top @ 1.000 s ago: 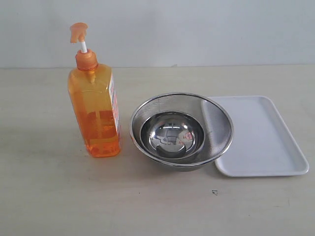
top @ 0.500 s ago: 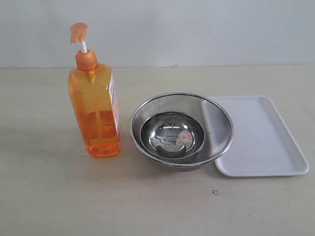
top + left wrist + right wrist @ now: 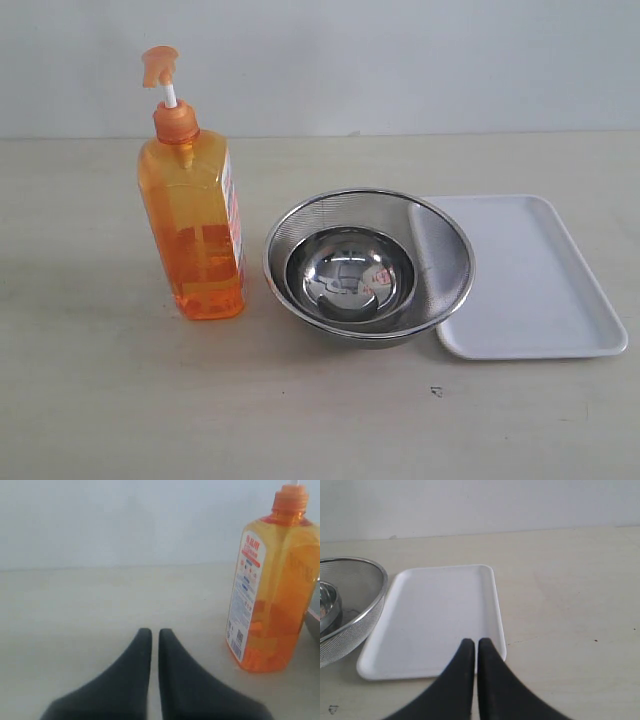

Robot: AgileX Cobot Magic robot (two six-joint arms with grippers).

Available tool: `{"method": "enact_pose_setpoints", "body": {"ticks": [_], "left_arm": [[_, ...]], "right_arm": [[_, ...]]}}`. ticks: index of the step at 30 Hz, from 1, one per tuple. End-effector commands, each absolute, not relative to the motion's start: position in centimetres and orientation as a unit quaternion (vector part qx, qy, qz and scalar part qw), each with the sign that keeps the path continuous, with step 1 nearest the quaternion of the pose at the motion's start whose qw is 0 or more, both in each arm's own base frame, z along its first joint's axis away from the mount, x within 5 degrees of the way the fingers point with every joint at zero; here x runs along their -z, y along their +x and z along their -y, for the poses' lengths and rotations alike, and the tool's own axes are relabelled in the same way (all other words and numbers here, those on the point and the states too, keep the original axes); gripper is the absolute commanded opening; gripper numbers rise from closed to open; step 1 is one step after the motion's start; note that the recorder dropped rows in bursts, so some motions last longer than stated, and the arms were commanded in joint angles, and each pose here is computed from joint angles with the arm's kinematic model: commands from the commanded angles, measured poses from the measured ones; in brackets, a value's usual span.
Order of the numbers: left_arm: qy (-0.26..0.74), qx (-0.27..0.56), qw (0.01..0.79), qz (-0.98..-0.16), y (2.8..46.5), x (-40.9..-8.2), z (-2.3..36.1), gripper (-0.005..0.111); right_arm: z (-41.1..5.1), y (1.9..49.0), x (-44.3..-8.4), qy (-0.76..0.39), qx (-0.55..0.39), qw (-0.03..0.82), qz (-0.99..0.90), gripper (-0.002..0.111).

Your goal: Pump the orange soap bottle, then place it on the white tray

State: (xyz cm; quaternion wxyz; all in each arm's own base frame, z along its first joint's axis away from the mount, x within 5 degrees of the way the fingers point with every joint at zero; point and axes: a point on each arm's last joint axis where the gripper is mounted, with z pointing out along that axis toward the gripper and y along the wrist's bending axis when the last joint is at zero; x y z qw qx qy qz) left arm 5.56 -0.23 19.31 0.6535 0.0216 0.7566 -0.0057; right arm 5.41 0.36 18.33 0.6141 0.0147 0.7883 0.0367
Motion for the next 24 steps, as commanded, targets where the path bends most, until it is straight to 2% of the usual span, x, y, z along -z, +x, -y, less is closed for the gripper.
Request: {"method": "enact_pose_setpoints", "body": {"ticks": [1, 13, 24], "left_arm": [[0.021, 0.001, 0.707, -0.707, 5.6, -20.5, 0.2, 0.005], [0.015, -0.002, 0.79, -0.613, 5.4, -22.8, 0.1, 0.005], [0.002, 0.015, 0.799, -0.602, 5.2, -23.6, 0.1, 0.005]], "right_arm": [[-0.4, 5.4, -18.4, 0.012, -0.034, 0.619, -0.785, 0.0], [-0.4, 5.4, -18.4, 0.012, -0.034, 0.619, -0.785, 0.0], [-0.4, 5.4, -18.4, 0.012, -0.034, 0.619, -0.785, 0.0]]}}
